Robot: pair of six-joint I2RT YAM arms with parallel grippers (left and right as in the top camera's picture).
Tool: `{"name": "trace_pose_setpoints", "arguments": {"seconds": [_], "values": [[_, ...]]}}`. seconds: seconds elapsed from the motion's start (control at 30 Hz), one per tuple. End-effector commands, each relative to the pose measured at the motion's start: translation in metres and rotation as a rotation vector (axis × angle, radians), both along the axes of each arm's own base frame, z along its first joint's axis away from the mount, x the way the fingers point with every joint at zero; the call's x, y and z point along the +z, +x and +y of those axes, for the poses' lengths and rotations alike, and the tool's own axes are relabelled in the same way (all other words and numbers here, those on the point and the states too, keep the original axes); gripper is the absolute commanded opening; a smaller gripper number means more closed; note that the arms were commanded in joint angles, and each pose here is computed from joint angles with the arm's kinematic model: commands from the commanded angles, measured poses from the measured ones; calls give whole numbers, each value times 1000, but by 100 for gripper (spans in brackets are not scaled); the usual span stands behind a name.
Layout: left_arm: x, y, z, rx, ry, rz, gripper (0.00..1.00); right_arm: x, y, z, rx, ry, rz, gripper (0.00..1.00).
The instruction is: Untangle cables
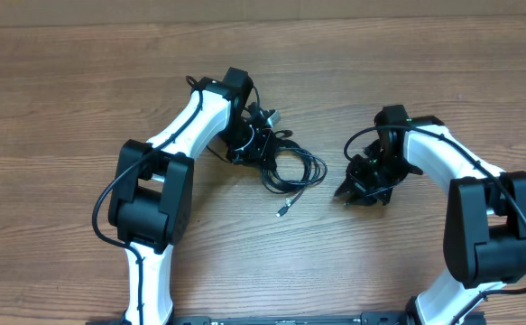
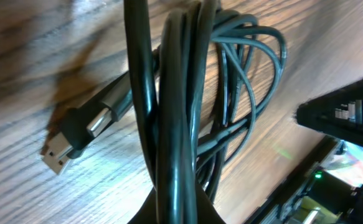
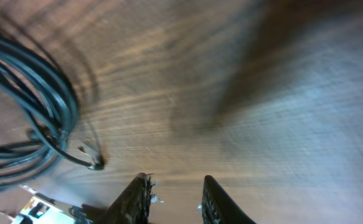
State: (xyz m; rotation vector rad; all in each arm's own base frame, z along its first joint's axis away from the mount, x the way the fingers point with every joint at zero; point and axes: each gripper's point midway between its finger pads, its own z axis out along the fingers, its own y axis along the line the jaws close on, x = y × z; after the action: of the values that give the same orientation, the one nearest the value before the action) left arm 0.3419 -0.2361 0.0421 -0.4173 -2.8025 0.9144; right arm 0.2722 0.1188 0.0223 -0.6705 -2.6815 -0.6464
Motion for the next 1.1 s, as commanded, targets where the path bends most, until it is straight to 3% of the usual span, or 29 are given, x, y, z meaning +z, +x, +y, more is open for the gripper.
{"name": "trace_pose_setpoints", "arguments": {"seconds": [0.0,0.43,0.7,0.9,1.07], "values": [[21,0,-12,28,-87,20,5,-3,2,7,-4,33,-21,26],[21,-1,-12,21,-86,18,8,-28,-11,18,9,26,-43,28],[28,-6,-18,4,-146,35,8,-30,8,48,6,18,-137,27],[7,-9,11,-41,49,0,9,-20,19,52,-8,39,-153,20],[8,-17,15,-137,34,-27,11,-4,36,58,37,66,-229,21]]}}
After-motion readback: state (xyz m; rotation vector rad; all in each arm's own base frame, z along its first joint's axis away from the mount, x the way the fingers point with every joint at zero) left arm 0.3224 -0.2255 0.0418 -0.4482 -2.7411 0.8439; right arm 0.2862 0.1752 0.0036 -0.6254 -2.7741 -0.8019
